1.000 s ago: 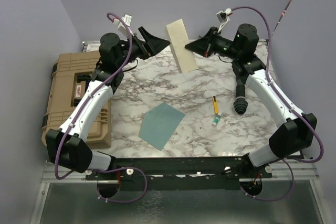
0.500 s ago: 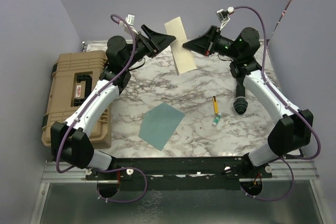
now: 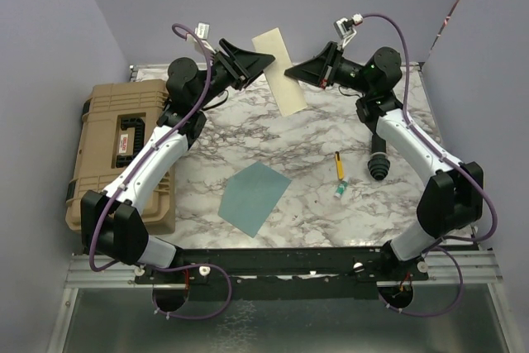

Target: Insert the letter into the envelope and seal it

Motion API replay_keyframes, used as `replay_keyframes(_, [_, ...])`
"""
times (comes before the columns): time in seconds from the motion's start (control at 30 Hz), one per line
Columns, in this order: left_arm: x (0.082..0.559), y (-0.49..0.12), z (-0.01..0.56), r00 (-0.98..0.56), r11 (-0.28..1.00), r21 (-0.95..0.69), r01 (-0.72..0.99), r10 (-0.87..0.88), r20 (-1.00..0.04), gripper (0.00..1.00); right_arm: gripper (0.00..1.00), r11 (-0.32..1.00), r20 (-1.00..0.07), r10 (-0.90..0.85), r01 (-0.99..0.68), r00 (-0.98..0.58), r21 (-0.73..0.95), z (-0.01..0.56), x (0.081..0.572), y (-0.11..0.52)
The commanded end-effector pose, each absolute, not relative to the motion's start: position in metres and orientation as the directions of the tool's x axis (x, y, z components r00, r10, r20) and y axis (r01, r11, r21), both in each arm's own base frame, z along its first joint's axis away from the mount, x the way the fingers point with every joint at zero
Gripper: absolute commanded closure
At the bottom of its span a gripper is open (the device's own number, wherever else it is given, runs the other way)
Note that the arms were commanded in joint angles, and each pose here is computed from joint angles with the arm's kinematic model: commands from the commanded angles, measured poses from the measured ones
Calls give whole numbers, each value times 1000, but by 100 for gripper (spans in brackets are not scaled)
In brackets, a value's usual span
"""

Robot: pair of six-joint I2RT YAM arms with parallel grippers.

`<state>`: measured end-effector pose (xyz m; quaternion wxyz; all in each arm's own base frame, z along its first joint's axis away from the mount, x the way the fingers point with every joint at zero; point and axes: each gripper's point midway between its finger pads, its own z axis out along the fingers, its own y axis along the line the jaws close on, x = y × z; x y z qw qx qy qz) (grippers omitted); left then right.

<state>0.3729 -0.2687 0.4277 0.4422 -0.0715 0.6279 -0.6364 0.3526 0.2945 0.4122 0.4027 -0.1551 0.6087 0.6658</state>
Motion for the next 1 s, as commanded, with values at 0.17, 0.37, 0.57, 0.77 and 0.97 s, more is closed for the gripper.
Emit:
replay_keyframes(0.17, [374,-269,437,-578,145,-854,500,-679,-453,55,99,39,-591,367,-623,-719,782,397,362,297])
replay_keyframes(0.37, [385,-269,425,-532,210,-835,509,-686,-497,64,99,3,-561,350,-598,-750,802,397,360,299])
replay_keyframes(0.57, [385,-272,419,-527,237,-814,531,-660,-536,69,99,1,-557,348,-594,-754,805,397,360,299])
replay_keyframes(0.77, [384,-274,413,-525,255,-799,545,-640,-562,74,99,-1,-556,337,-590,-760,807,396,357,300])
replay_keyframes(0.97, [384,-275,415,-527,250,-799,547,-638,-561,81,99,-2,-553,329,-586,-765,810,392,358,300])
